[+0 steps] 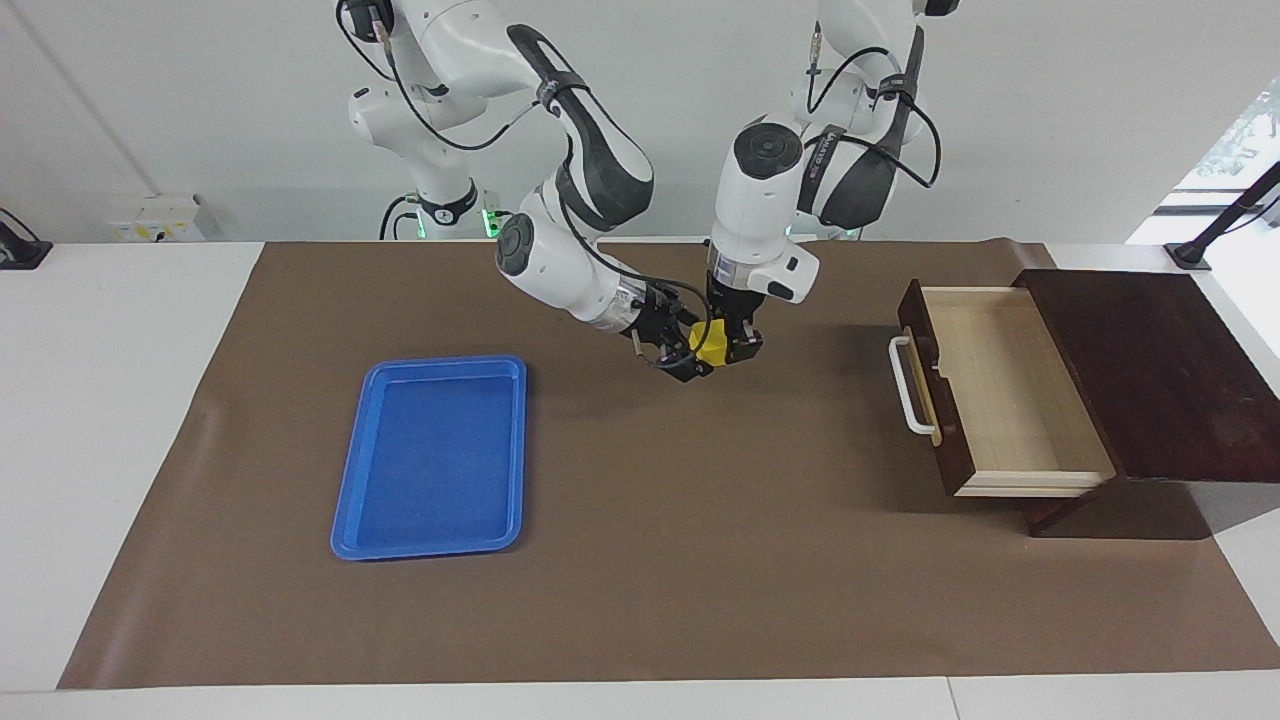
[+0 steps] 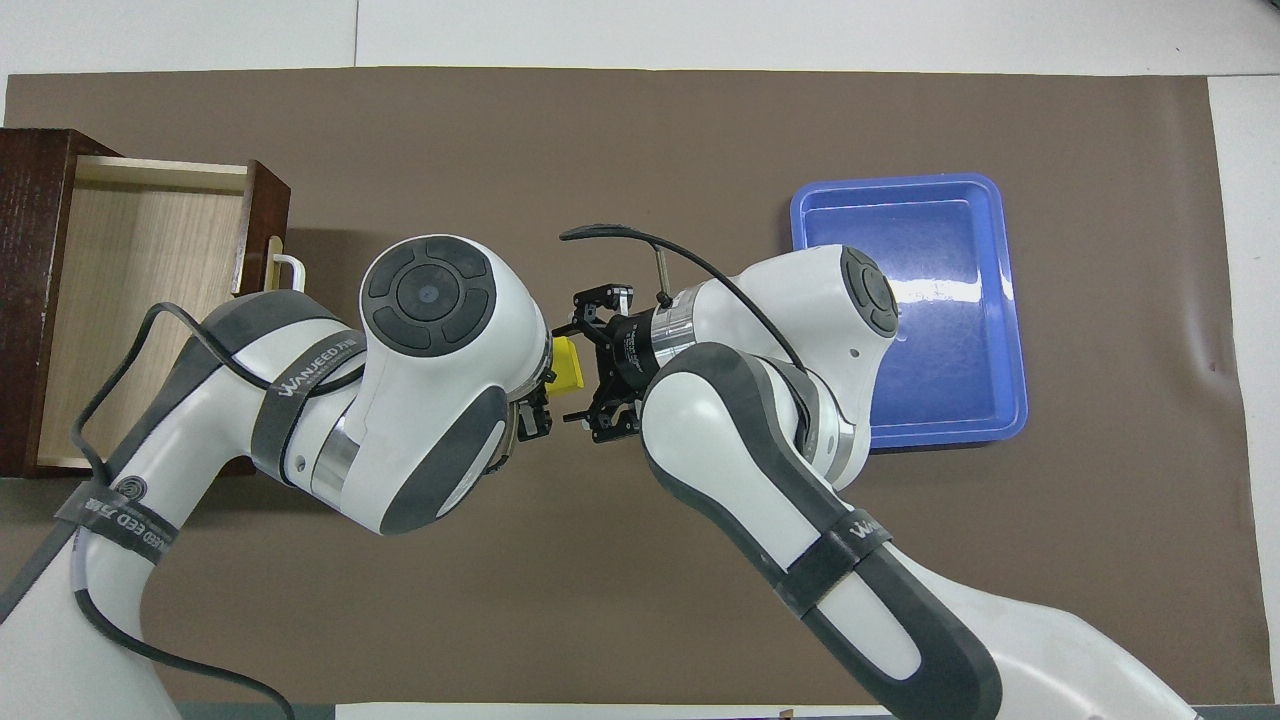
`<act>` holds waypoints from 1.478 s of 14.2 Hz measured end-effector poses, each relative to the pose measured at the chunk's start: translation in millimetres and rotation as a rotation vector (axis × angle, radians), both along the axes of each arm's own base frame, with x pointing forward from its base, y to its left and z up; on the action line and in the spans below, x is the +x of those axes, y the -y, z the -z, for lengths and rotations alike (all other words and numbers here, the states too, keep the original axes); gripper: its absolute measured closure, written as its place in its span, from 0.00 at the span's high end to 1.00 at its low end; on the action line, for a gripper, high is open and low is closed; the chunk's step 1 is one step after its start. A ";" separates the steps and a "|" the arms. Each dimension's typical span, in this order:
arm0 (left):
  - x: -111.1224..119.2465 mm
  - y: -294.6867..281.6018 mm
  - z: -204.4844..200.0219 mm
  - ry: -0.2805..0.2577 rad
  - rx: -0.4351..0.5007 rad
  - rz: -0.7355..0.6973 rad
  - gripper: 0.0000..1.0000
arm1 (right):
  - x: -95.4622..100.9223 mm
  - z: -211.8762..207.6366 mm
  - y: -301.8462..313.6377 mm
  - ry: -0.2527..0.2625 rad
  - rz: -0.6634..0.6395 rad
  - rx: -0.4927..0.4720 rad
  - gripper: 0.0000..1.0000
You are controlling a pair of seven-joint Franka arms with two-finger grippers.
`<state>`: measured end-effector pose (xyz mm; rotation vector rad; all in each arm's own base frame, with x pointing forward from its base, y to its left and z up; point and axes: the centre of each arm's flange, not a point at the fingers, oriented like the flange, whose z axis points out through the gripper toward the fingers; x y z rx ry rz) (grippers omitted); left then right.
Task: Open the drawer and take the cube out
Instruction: 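Close the right gripper on the yellow cube held by the left gripper, then carry the cube to the tray with the right gripper while the left gripper withdraws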
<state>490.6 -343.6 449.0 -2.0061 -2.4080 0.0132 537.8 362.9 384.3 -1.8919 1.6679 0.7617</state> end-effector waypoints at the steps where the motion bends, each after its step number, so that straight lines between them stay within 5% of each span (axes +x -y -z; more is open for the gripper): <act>1: 0.0 0.0 0.0 0.000 0.000 0.000 0.55 | 0.0 0.0 0.0 0.000 0.000 0.000 0.87; 4: -2.1 1.2 0.7 -0.001 0.003 0.021 0.55 | 3.8 -1.3 2.7 0.010 0.008 0.001 0.56; 11: -1.3 0.0 -0.9 0.002 0.001 0.029 0.56 | 4.5 -3.0 2.3 0.015 0.007 0.003 0.56; 14: 11.1 -19.3 -1.9 0.003 0.010 0.047 0.80 | 4.3 -4.0 1.1 0.024 -0.003 0.006 0.56; 15: 19.4 -32.9 -2.0 0.006 0.019 0.056 0.96 | 4.3 -4.0 1.0 0.025 -0.004 0.006 0.56; 21: 73.8 -154.6 1.8 -0.005 0.047 0.152 1.00 | 13.5 -12.3 8.8 0.035 0.008 0.015 0.56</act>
